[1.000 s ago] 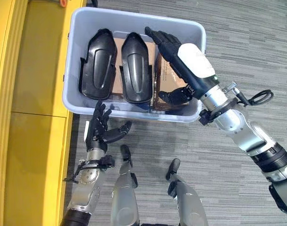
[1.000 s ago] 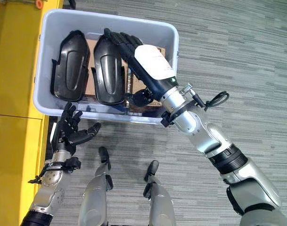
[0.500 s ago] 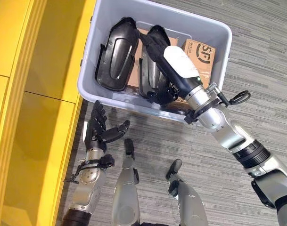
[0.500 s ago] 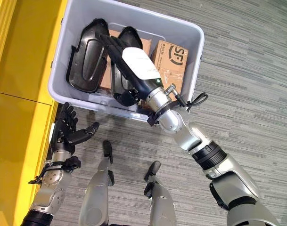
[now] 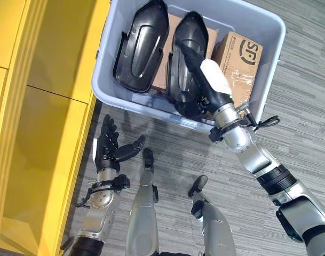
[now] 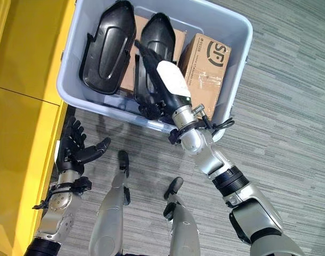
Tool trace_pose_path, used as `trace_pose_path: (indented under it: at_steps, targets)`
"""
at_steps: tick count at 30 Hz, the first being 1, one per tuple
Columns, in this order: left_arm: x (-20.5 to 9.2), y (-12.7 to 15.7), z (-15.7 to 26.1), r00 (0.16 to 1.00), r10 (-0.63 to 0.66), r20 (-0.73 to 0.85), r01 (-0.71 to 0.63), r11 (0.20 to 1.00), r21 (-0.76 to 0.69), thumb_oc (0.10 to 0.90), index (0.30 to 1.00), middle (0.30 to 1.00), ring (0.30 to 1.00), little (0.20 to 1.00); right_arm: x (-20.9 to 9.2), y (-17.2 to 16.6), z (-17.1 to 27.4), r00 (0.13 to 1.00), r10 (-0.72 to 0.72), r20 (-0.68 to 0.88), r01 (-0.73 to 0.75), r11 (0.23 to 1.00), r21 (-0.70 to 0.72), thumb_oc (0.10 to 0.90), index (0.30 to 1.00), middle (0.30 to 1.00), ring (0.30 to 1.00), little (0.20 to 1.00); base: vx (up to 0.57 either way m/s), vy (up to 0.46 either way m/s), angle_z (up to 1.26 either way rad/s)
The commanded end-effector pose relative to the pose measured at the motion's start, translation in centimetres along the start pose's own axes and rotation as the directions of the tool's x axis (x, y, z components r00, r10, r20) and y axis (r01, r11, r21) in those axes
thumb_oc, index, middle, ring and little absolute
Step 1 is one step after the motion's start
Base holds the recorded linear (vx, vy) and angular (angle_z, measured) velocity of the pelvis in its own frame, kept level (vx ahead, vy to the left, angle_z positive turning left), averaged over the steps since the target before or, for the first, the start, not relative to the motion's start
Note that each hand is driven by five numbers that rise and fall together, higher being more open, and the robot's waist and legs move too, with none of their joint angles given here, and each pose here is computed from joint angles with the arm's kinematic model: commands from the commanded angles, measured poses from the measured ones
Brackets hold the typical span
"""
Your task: Move parts from the plastic box to the shelf.
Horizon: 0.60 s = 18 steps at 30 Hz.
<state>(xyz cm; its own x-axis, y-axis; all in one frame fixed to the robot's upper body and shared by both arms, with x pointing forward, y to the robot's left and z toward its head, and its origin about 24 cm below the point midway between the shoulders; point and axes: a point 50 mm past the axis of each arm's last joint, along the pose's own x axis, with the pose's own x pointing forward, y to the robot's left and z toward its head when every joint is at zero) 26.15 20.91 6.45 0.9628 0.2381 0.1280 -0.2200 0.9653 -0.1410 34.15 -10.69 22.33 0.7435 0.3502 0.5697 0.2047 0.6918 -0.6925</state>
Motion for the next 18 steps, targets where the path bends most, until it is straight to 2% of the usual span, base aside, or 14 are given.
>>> trace_pose_path:
  at_steps: [1, 10, 18]
  targets:
    - [-0.1, -0.8, 4.5, 0.972, -0.024, 0.234, 0.036, 0.998, -0.047, 0.900, 1.000, 1.000, 1.000, 1.000, 2.4, -5.0, 5.8, 0.931, -0.234, 0.280, 0.225, 0.972, 0.065, 0.900, 1.000, 1.000, 1.000, 1.000, 0.03, 0.014, 0.03]
    - [-0.1, -0.8, 4.7, 0.970, -0.014, 0.244, 0.027, 0.998, -0.050, 0.900, 1.000, 1.000, 1.000, 1.000, 2.3, -6.5, 7.9, 0.874, -0.317, 0.368, 0.311, 0.947, 0.078, 0.900, 1.000, 1.000, 1.000, 1.000, 0.01, 0.008, 0.02]
    - [-0.1, -0.9, 5.0, 0.966, -0.003, 0.259, 0.018, 0.998, -0.056, 0.900, 1.000, 1.000, 1.000, 1.000, 2.6, -5.7, 8.0, 0.882, -0.308, 0.356, 0.292, 0.951, 0.100, 0.900, 1.000, 1.000, 1.000, 1.000, 0.01, 0.004, 0.03]
